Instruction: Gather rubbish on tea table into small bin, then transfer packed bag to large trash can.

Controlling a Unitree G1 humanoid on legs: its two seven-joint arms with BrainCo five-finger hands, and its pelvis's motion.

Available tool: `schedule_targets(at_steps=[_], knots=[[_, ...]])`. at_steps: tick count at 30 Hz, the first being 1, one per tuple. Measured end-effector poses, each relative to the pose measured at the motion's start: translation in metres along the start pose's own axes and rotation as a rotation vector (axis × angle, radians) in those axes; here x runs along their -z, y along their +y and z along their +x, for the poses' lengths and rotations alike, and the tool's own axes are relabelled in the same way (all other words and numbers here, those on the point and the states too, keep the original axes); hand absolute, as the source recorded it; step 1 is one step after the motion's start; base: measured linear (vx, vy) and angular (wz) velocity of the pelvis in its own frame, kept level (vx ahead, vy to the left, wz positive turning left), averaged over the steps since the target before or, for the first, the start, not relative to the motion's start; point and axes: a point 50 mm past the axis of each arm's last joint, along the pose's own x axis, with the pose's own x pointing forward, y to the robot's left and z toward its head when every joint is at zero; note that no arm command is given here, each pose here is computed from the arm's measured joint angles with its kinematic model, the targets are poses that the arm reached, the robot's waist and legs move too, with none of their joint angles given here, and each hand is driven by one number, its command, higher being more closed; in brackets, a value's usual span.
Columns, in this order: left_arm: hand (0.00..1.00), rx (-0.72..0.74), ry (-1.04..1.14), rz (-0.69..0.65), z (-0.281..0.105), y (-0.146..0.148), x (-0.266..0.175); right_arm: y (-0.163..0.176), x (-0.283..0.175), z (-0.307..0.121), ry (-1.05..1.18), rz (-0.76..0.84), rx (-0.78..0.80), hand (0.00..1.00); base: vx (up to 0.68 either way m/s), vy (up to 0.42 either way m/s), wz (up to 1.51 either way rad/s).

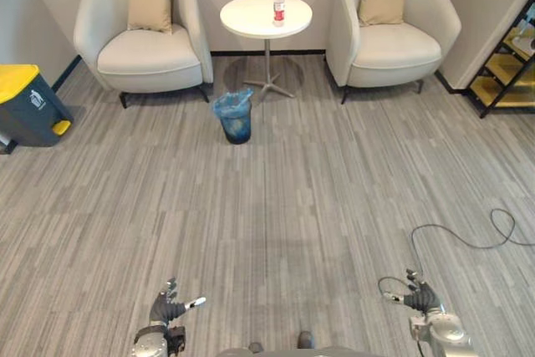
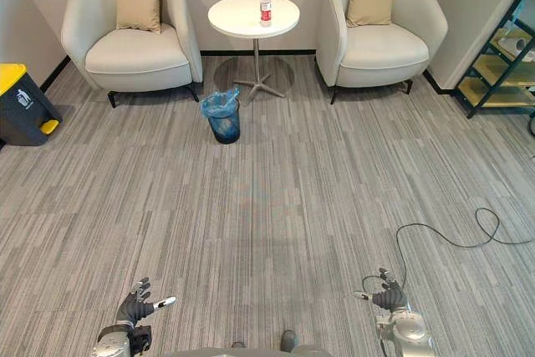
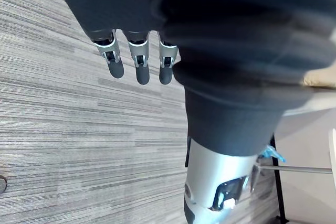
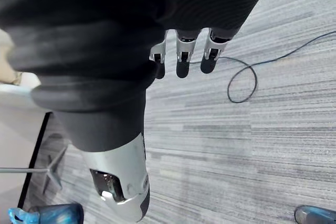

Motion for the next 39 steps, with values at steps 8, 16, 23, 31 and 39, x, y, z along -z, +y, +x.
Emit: schedule_targets(at_steps=[8,16,23,31,39], knots=[[0.00,-0.014,-0.015,-0.041,0.002,-0.003,-0.006,0.009,-0.022,0.009,-0.051,0.056,0.003,0.00,0.02,0.019,-0.30],[0.00,-0.044,-0.059,-0.102,0.009,-0.005,-0.022,0.000,-0.041,0.015,-0.099,0.017,0.012,0.00,0.37,-0.077,0.02],[0.00,-0.015,-0.120,-0.111,0.016,-0.016,-0.042,-0.007,-0.056,0.016,-0.151,0.024,0.039,0.00,0.61,-0.322,0.35],[0.00,-0.012,-0.123,-0.116,0.008,-0.016,-0.035,-0.001,-0.074,0.018,-0.220,0.078,0.024,0.00,0.56,-0.162,-0.14],[0.00,-0.026,-0.068,-0.174,0.001,-0.022,-0.018,0.012,-0.055,0.016,-0.158,0.104,0.018,0.00,0.59,0.158,-0.21]])
